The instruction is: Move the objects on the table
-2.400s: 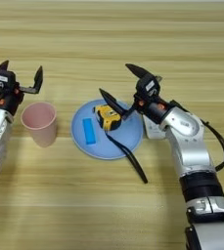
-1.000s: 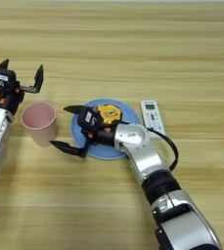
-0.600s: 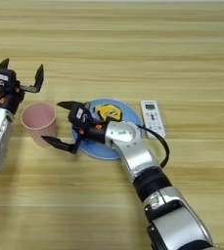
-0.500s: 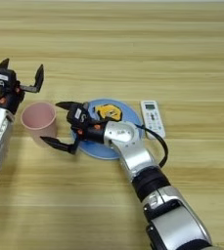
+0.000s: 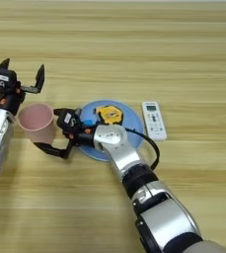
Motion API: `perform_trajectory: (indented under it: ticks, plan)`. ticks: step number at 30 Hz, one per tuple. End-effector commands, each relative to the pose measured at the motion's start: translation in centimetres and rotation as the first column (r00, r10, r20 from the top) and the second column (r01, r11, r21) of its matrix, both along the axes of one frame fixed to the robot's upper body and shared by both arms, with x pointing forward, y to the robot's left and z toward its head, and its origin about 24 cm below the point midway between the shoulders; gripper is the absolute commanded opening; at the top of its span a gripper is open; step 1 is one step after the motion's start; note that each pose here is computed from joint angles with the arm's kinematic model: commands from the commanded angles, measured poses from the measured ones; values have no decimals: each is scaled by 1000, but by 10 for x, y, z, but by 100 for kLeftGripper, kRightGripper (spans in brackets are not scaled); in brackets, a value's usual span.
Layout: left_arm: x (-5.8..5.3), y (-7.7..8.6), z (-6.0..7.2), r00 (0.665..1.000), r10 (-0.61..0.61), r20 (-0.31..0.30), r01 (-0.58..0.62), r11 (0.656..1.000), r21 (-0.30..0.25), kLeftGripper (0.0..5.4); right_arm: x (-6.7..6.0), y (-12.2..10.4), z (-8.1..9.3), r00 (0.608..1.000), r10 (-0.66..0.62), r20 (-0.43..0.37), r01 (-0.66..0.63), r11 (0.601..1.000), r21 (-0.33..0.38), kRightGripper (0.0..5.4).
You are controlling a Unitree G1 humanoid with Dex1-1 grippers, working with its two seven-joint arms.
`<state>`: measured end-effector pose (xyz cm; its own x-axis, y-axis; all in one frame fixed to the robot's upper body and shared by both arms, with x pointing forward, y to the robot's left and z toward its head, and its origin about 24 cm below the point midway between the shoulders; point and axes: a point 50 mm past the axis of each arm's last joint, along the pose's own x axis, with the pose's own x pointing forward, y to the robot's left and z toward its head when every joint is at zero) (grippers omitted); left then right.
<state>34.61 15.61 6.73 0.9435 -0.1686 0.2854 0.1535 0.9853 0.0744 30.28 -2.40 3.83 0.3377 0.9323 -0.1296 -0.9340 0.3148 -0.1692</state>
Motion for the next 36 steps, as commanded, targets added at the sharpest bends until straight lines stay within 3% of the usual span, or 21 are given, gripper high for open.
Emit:
perform_trajectory:
  ticks: [1, 16, 23, 36]
  plan:
    - [-1, -2, 0, 1000, -5, 7, 5, 1000, 11, 540, 4, 11, 6, 1000, 4, 26, -4, 1000, -2, 537]
    - [-1, -1, 0, 1000, -5, 7, 5, 1000, 10, 540, 10, 26, 12, 999, -23, 45, 22, 1000, 18, 537]
    - [-1, -1, 0, 1000, -5, 7, 5, 1000, 8, 540, 13, 26, 16, 998, -41, 53, 39, 999, 31, 463]
    - [0, -1, 1, 1000, 0, 9, -1, 1000, 2, 540, 19, 20, 17, 996, -73, 50, 71, 997, 32, 459]
